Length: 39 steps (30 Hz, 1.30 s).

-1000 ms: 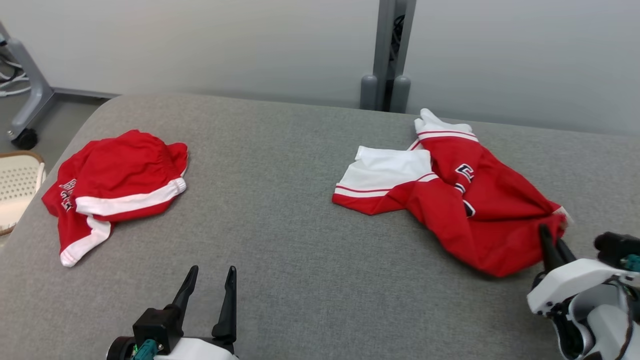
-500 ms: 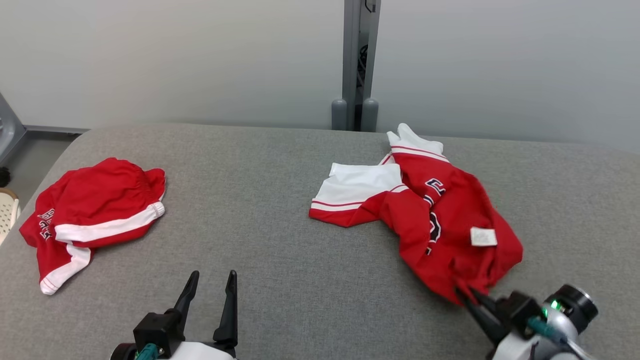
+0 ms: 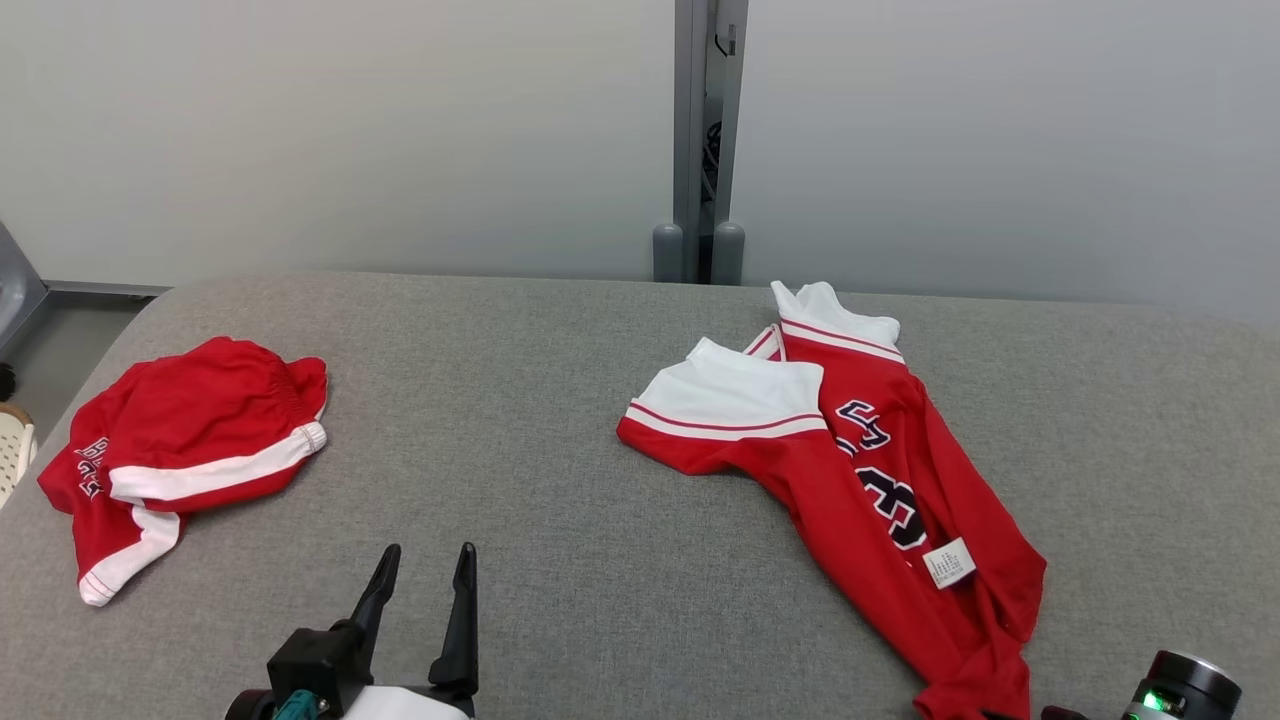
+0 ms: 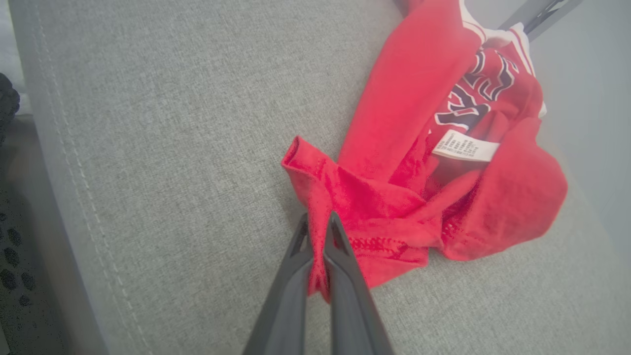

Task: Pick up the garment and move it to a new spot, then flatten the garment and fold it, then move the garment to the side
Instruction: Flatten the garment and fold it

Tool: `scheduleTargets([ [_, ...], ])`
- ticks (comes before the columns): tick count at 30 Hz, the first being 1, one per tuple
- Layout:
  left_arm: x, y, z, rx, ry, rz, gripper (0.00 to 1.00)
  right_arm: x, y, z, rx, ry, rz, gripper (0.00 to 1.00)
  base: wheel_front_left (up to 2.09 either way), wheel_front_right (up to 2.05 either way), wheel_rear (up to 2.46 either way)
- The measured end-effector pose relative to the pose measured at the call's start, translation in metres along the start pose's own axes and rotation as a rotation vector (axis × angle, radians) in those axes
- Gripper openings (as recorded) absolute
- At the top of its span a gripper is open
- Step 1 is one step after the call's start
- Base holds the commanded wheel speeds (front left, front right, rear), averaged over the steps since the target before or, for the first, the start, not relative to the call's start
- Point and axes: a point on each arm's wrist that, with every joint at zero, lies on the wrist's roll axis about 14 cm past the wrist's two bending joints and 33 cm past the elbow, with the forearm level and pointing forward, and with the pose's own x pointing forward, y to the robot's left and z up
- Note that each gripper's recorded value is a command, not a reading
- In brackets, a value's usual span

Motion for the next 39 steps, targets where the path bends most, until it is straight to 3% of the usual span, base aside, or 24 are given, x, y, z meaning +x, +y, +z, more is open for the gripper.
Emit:
scheduleTargets([
  [1, 0.000, 0.000, 0.000, -0.002, -0.001, 0.000, 1.00, -0.001, -0.003, 0.000, 0.014, 0.001, -0.011, 0.38, 0.00, 0.00, 0.00],
  [2, 0.000, -0.001, 0.001, -0.002, -0.003, -0.001, 1.00, -0.001, -0.005, 0.000, 0.031, -0.002, -0.020, 1.00, 0.00, 0.00, 0.00],
  [10, -0.001, -0.002, 0.003, -0.005, -0.011, -0.004, 1.00, -0.002, -0.023, 0.022, 0.099, -0.080, -0.089, 1.00, 0.00, 0.00, 0.00],
  [19, 0.003, -0.011, 0.004, -0.006, -0.014, -0.031, 1.00, -0.040, -0.107, 0.066, 0.411, -0.357, -0.465, 1.00, 0.00, 0.00, 0.00],
  [23, 0.006, -0.015, 0.005, -0.009, -0.014, -0.043, 1.00, -0.062, -0.122, 0.067, 0.545, -0.459, -0.615, 1.00, 0.00, 0.00, 0.00],
  [27, 0.010, -0.022, 0.004, -0.009, -0.011, -0.063, 1.00, -0.079, -0.125, 0.068, 0.632, -0.533, -0.723, 1.00, 0.00, 0.00, 0.00],
  [33, 0.015, -0.030, 0.004, -0.009, -0.010, -0.087, 1.00, -0.088, -0.110, 0.056, 0.691, -0.532, -0.805, 1.00, 0.00, 0.00, 0.00],
  [39, 0.015, -0.032, 0.003, -0.013, -0.004, -0.093, 1.00, -0.082, -0.089, 0.048, 0.723, -0.499, -0.805, 1.00, 0.00, 0.00, 0.00],
])
